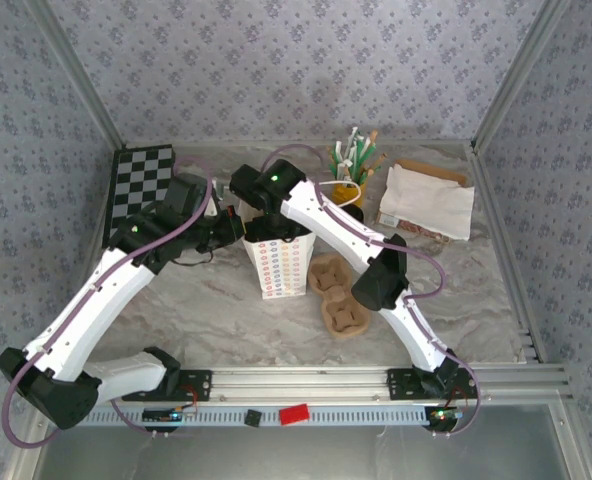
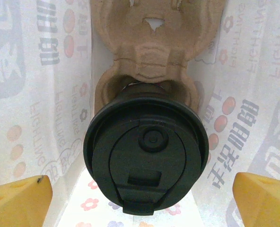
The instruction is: Pack the takeout coffee
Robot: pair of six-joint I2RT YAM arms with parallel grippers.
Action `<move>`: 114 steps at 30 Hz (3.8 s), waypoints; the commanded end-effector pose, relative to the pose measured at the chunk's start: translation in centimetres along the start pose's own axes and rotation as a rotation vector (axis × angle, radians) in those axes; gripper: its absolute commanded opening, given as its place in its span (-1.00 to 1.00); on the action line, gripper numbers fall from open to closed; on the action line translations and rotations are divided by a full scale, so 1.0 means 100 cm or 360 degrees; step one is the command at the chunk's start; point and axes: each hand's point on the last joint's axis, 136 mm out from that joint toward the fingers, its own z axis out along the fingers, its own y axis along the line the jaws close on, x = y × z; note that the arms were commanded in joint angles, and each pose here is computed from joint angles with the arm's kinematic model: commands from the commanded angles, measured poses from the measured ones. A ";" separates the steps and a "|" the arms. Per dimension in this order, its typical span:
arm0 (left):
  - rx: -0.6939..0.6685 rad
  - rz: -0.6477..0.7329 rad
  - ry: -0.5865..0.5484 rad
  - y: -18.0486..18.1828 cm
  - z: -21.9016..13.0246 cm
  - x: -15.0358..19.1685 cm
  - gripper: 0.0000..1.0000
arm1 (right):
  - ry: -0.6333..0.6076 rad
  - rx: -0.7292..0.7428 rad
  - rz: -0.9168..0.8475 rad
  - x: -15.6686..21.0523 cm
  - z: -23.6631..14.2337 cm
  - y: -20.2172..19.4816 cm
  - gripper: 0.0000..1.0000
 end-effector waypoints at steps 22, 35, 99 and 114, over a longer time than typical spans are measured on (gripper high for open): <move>-0.0126 0.0030 -0.0004 0.011 0.001 -0.005 -1.00 | -0.0050 -0.0060 0.0008 0.016 -0.046 -0.007 0.99; -0.0162 0.0037 -0.0009 0.014 0.002 -0.006 -1.00 | -0.0081 -0.0100 0.0010 0.017 -0.059 -0.007 0.99; 0.0041 0.0186 -0.0094 -0.018 -0.047 -0.018 -0.22 | -0.0662 -0.0626 0.0100 0.008 -0.193 -0.048 0.55; 0.0032 0.0576 -0.0248 -0.030 -0.077 -0.041 0.03 | -0.0942 -0.0823 0.0406 0.000 -0.205 -0.151 0.56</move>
